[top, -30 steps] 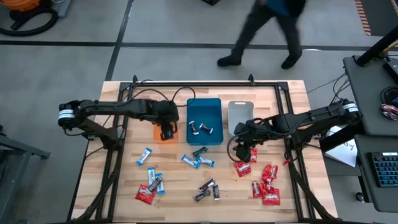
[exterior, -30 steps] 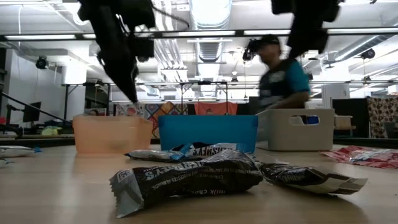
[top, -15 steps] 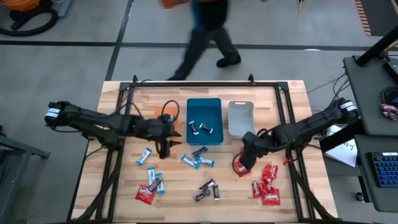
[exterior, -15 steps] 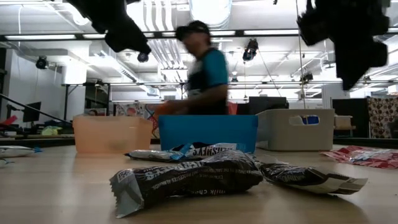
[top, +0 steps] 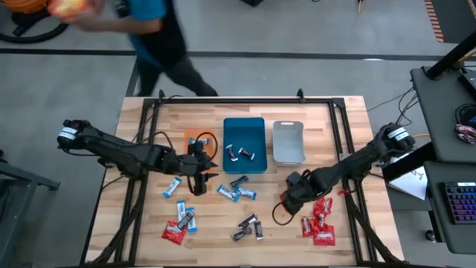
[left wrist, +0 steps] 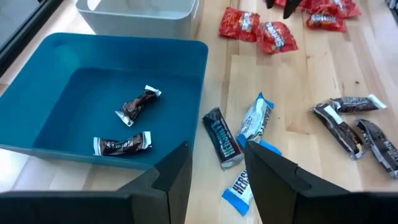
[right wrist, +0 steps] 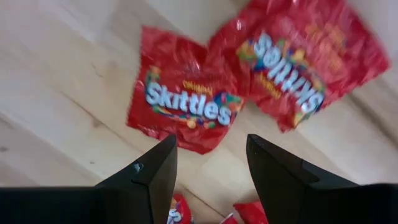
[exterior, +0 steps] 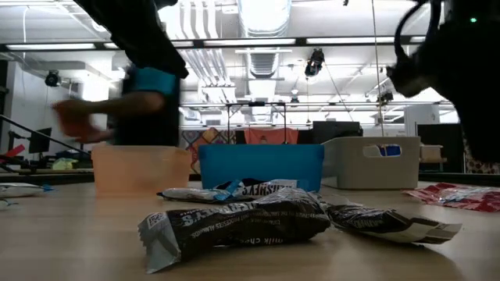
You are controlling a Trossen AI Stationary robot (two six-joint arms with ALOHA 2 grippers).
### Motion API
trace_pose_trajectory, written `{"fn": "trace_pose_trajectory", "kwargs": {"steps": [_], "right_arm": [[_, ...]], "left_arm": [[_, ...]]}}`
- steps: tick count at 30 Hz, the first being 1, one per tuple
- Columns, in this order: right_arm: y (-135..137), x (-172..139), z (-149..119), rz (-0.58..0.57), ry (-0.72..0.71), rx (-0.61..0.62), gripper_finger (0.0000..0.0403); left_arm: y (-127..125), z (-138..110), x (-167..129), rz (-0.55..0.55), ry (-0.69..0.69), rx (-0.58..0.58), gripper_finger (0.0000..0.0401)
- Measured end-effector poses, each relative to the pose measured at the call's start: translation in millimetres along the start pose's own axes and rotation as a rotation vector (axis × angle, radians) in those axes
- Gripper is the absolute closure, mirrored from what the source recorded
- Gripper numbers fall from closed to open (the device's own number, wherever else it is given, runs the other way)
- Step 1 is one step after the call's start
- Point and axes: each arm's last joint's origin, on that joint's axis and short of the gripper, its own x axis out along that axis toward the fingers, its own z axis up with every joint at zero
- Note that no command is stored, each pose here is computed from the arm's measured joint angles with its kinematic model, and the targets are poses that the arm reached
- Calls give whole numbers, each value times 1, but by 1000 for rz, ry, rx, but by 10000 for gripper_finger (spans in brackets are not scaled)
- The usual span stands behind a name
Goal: Sort candy
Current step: Put the red candy into the gray bin
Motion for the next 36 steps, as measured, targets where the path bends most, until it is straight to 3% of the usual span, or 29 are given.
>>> {"fn": "trace_pose_trajectory", "kwargs": {"steps": [22, 36], "right_arm": [[15, 36, 6, -35, -42, -47, 227], [19, 36, 9, 5, -110, -184, 389]], "left_arm": [[-6, -13, 30, 30, 110, 36, 269], [-6, -14, 32, 57, 110, 33, 269]]}}
